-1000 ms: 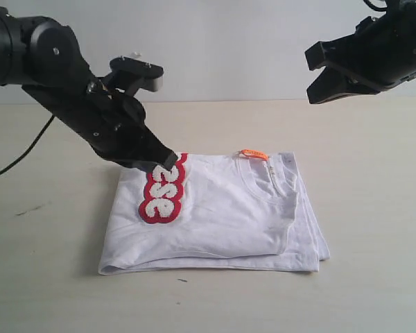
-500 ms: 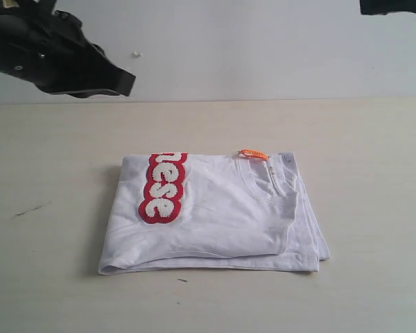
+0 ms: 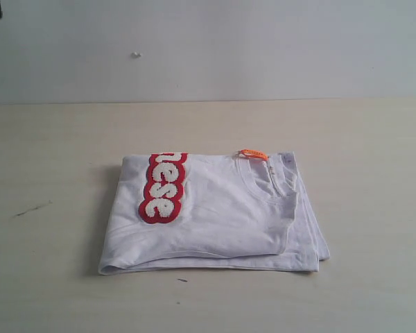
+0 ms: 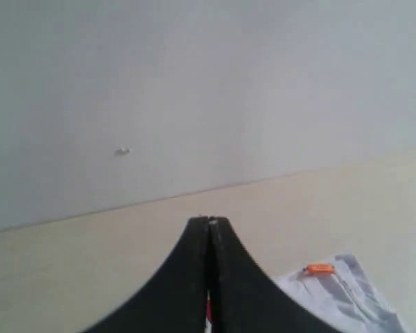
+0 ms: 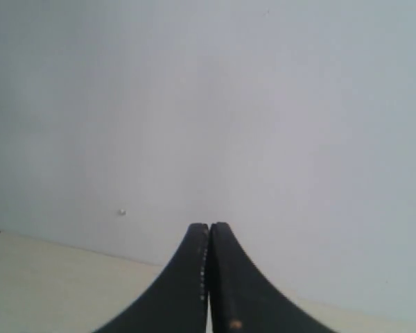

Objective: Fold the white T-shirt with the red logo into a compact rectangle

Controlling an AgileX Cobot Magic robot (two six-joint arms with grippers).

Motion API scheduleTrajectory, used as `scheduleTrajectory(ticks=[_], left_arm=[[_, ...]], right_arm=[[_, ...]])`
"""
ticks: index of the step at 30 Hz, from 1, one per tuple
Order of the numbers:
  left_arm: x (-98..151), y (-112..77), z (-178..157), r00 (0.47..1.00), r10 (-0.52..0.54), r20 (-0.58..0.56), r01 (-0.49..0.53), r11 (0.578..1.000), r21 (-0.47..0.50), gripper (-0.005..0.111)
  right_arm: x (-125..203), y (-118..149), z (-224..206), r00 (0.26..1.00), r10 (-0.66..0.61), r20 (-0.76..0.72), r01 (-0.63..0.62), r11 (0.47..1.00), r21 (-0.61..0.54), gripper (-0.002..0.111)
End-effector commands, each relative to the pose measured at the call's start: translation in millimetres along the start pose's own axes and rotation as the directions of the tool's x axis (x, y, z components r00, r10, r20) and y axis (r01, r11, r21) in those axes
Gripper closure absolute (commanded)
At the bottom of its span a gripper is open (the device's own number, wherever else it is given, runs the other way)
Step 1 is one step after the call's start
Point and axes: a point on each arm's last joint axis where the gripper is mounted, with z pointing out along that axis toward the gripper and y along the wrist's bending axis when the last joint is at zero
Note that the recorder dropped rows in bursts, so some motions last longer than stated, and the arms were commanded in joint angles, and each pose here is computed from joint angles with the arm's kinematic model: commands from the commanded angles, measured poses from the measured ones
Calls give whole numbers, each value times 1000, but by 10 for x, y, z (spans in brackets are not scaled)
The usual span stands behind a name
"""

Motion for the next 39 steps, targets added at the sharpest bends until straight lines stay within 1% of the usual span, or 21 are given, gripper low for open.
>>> scheduleTrajectory(ticks=[1,4,7,8,12,15,18,24,34,39], left_arm=[[-44,-2,-235,996,-23,91,23,1000,0,107],[-26,1,-380,989,-25,145,25,1000,-3,107],[11,15,-654,962,-28,272,32,999,-13,107],[24,17,-709,955,-37,293,42,999,-12,107],[92,20,-908,932,-66,356,71,998,-1,107],[168,28,-1053,909,-106,403,109,994,15,107],[230,32,-1186,888,-105,447,108,994,19,107],[321,31,-1397,854,-105,509,104,994,31,107],[428,22,-1677,802,-100,589,88,995,49,107],[455,11,-1855,764,-101,637,78,995,64,107]], right_arm=[[-14,21,-247,994,-24,104,22,999,27,108],[26,46,-379,991,-30,131,26,999,26,108],[70,85,-605,981,-40,190,35,999,27,108],[77,94,-652,978,-42,203,37,999,27,108],[150,121,-823,967,-50,249,43,999,31,108],[207,129,-984,945,-57,321,43,998,52,108],[286,144,-1151,919,-66,388,43,997,67,108],[434,192,-1424,878,-81,471,55,996,67,108],[474,193,-1415,884,-88,459,64,996,67,108],[482,194,-1411,887,-104,449,79,994,74,108]])
